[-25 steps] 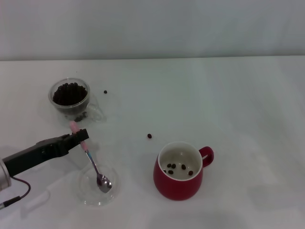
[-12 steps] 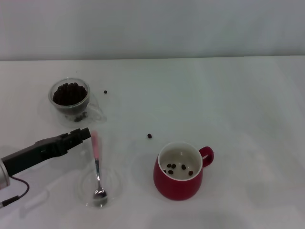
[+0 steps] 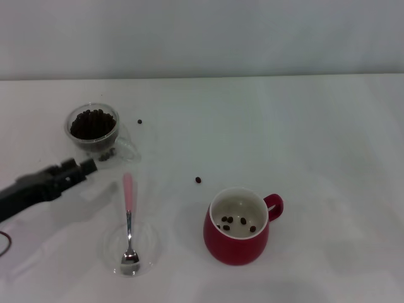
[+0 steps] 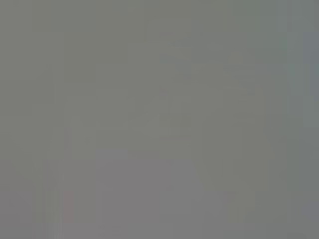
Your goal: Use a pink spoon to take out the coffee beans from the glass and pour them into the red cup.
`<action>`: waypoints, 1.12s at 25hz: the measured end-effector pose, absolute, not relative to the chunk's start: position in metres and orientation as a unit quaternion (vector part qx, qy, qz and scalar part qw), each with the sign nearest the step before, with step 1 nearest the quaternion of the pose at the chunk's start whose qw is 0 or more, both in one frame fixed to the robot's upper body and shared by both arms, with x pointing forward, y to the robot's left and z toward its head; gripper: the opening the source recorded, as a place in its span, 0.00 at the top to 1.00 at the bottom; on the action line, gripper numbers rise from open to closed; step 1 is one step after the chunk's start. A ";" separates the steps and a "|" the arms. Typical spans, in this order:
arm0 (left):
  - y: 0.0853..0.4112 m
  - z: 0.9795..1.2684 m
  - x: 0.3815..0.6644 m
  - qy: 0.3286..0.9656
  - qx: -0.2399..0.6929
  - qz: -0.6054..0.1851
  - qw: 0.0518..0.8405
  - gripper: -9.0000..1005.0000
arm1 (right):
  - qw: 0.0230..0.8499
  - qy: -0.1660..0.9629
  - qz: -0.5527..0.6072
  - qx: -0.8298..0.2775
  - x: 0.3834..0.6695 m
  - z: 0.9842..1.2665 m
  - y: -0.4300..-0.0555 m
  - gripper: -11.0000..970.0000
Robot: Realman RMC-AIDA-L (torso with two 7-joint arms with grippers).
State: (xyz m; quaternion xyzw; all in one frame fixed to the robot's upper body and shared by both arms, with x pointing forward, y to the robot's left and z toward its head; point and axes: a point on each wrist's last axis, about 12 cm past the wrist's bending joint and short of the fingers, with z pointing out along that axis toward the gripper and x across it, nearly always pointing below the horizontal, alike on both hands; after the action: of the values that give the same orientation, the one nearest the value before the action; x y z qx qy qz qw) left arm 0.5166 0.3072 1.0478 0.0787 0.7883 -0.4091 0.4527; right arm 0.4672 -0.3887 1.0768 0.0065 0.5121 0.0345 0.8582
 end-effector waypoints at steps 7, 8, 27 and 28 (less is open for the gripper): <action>0.324 1.080 0.506 0.690 0.167 -0.379 0.593 0.35 | 0.861 0.508 0.037 -0.002 0.467 1.078 -0.387 0.25; 0.327 1.082 0.505 0.681 0.167 -0.372 0.608 0.35 | 0.862 0.505 0.039 -0.004 0.466 1.078 -0.386 0.25; 0.419 1.076 0.460 0.650 0.050 -0.102 0.751 0.36 | 0.840 0.497 0.174 -0.134 0.435 1.064 -0.333 0.25; 0.421 1.074 0.458 0.654 0.048 -0.095 0.749 0.36 | 0.843 0.489 0.178 -0.135 0.432 1.065 -0.333 0.25</action>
State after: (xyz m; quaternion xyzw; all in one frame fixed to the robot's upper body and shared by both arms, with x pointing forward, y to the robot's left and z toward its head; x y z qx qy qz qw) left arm 0.4585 0.4206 1.0742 0.0482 0.6540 -0.0953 0.7489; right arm 0.4319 -0.3326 1.0649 -0.1353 0.4891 0.1783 0.8430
